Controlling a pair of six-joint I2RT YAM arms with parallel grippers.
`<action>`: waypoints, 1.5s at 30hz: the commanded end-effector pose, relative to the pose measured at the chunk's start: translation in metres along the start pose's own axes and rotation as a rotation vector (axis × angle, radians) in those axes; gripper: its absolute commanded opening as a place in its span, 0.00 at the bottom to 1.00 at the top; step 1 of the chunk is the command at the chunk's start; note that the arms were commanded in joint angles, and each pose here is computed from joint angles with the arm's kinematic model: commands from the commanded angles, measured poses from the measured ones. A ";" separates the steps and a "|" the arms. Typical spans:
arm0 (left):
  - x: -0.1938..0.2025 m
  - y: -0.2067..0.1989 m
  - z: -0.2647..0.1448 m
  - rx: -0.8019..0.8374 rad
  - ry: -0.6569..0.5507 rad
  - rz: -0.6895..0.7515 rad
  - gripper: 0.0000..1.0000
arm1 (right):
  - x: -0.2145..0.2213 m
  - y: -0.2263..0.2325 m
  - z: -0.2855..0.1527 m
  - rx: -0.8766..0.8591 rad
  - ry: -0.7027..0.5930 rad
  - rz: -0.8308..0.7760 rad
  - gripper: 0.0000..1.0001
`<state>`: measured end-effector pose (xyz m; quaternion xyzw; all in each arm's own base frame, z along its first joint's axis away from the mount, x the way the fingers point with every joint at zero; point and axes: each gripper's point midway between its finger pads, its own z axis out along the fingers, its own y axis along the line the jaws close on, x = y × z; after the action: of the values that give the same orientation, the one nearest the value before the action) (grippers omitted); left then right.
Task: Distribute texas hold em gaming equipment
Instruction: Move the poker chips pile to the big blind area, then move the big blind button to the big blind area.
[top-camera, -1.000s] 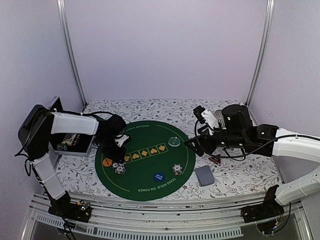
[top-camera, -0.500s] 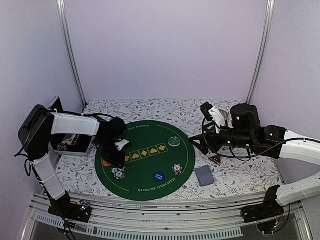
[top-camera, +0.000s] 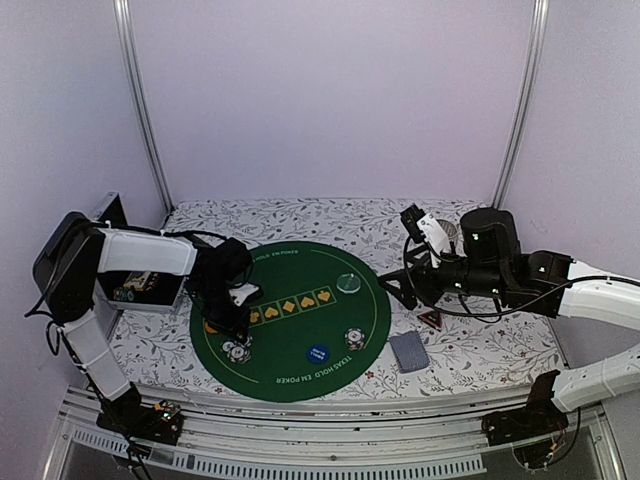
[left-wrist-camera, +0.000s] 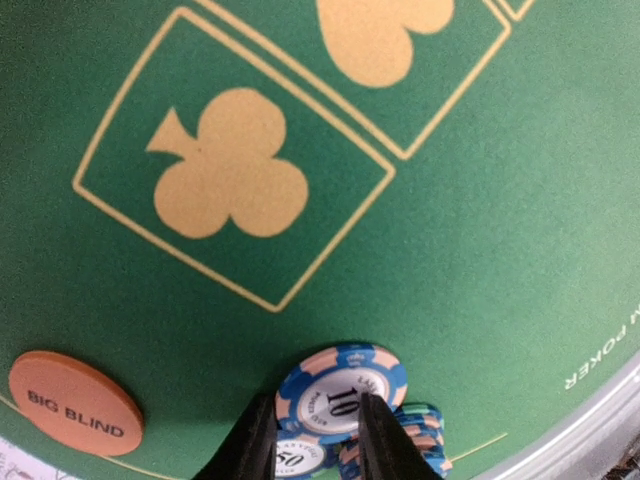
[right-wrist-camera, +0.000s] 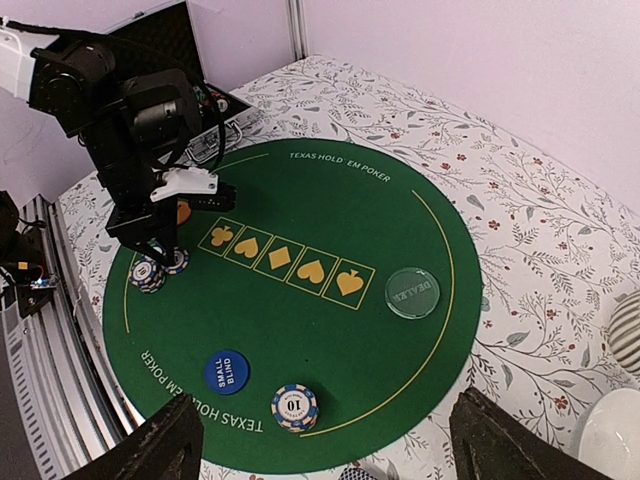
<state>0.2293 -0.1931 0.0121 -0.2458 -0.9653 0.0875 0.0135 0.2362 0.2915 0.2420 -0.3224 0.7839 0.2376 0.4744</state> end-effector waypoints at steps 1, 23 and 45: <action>0.026 -0.008 0.003 0.021 0.088 -0.002 0.32 | -0.001 0.001 0.000 -0.010 -0.006 0.004 0.88; -0.032 0.074 -0.034 -0.180 -0.032 -0.091 0.39 | -0.005 0.002 0.006 -0.018 -0.005 -0.041 0.88; -0.014 0.084 -0.015 -0.457 0.155 -0.070 0.31 | -0.001 0.002 -0.002 -0.022 -0.034 -0.098 0.90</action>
<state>0.2815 -0.1401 0.0140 -0.2248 -0.9674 -0.1149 0.0185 0.2361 0.2990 0.2331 -0.3632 0.7692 0.2266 0.4744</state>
